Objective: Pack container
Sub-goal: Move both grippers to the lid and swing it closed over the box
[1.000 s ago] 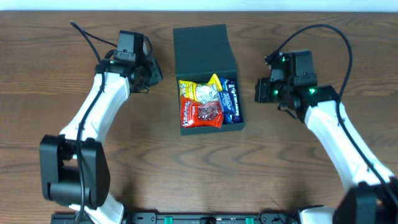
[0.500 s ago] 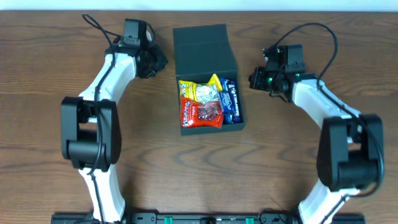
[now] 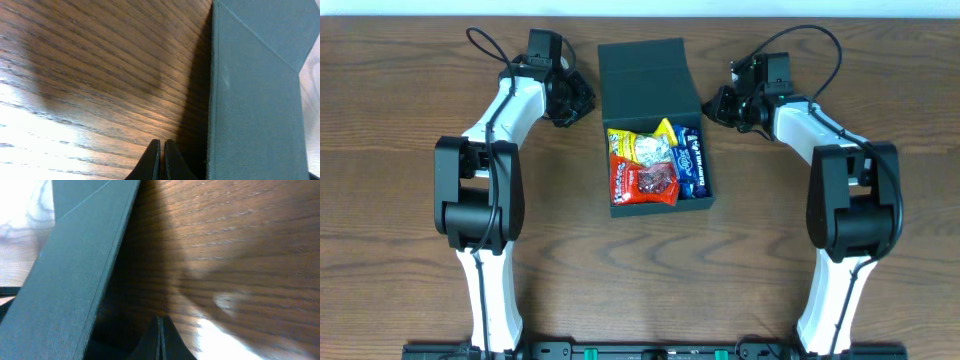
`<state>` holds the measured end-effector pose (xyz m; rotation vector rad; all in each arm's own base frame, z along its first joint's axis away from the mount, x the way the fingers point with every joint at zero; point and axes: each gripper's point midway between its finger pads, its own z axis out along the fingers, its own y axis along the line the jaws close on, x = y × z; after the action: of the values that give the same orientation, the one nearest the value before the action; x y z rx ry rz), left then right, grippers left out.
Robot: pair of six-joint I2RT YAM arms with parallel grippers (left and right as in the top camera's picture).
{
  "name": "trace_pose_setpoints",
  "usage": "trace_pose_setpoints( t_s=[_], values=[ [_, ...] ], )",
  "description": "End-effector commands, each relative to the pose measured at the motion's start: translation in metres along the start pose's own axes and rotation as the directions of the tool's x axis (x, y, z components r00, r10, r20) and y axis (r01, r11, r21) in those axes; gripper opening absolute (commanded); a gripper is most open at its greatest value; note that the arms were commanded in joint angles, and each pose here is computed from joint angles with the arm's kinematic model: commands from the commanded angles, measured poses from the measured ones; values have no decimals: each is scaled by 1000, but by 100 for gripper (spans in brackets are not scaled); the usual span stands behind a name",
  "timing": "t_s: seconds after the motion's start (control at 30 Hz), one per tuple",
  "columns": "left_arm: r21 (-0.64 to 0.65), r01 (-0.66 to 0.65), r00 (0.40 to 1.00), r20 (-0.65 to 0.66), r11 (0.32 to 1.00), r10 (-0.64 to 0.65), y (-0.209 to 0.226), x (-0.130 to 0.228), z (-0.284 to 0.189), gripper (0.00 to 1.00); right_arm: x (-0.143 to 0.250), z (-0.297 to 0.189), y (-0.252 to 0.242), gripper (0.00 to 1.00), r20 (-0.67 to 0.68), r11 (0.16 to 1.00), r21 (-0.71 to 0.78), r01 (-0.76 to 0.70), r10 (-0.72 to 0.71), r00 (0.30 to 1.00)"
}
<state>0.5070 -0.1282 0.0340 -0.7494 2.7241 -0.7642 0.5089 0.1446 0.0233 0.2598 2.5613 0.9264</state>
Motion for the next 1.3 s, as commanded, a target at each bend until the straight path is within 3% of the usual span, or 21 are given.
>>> trace_pose_setpoints(
  t_s=[0.0,0.3,0.73,1.0,1.27],
  values=[
    [21,39,999,-12,999,-39,-3,-3,3,6,-8,0,11,1,4,998,-65,-25,26,1000],
    [30,113,993,-25,993,-113,-6,-1,3,6,-14,0,16,1,25,995,-88,-39,42,999],
    [75,88,994,-75,993,-82,-28,19,10,6,-5,6,44,1,-7,985,-171,-17,16,1000],
    [130,-63,995,-64,990,71,-35,14,-1,6,-11,-11,80,1,25,912,-384,145,-146,989],
    [192,-236,972,63,953,228,-66,0,-51,6,-17,-32,110,1,89,799,-542,260,-253,963]
  ],
)
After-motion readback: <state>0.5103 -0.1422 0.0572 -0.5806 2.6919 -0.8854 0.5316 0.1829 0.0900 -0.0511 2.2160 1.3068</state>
